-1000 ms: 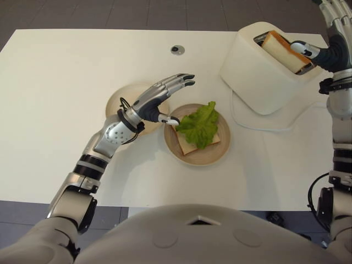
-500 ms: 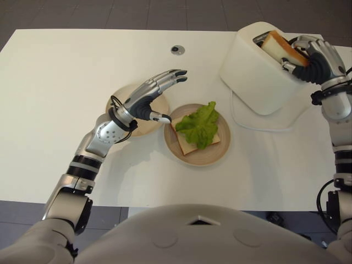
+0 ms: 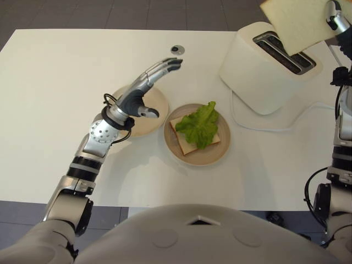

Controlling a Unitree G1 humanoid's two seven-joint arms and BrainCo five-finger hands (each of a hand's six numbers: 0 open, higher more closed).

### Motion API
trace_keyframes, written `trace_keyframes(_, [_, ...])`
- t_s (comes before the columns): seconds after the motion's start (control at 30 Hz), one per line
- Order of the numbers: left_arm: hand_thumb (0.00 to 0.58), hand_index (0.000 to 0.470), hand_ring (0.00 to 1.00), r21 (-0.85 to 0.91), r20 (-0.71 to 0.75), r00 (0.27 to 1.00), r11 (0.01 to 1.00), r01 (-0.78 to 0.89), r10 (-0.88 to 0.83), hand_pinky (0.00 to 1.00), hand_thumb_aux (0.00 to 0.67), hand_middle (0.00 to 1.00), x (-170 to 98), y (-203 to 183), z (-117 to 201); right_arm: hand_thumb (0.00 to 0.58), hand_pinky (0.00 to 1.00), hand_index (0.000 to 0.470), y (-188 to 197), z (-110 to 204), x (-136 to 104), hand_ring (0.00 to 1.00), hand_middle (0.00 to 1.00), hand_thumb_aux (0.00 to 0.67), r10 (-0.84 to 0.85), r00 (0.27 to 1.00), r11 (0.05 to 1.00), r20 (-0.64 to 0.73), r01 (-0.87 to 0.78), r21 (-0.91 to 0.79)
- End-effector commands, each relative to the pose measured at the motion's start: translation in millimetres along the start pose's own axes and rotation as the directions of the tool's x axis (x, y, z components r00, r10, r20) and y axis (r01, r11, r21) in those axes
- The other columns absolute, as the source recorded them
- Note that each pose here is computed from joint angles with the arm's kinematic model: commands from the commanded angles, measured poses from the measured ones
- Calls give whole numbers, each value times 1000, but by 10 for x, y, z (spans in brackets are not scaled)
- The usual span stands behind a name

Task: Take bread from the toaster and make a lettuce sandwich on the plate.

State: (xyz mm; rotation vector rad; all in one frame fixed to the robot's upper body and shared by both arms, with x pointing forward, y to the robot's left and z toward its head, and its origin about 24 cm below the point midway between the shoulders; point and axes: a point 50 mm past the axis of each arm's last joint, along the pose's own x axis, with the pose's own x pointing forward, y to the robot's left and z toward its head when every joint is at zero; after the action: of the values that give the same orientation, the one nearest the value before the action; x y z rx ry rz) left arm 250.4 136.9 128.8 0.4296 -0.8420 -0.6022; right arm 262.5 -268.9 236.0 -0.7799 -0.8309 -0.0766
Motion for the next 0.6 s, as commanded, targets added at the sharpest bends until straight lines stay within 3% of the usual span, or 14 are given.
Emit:
trace_keyframes(0.03, [0,0,0,-150,116,993,989,-14,32,0,0,0,-36,139,215,580,1000,470,327,57,-112,1000,1000,670,230,973,944,20,-228,239])
trace_keyframes(0.17, [0,0,0,-211,139,990,976,42,-13,0,0,0,-88,123,236,580,1000,470,689,76,-203,1000,1000,670,504,858,788,103,-505,351])
trace_keyframes(0.3, [0,0,0,-226,155,976,956,186,-153,0,0,0,-180,-21,254,580,1000,470,1089,3,-191,1000,1000,670,751,622,507,221,-758,409])
trace_keyframes(0.47, [0,0,0,-207,121,957,937,282,-262,0,0,0,-226,-163,187,580,1000,470,1427,-83,-157,1000,1000,670,873,371,212,315,-873,440])
trace_keyframes(0.6, [0,0,0,-181,68,943,925,334,-327,0,0,0,-234,-303,102,580,1000,470,1596,-116,-211,1000,1000,670,896,241,48,373,-887,459])
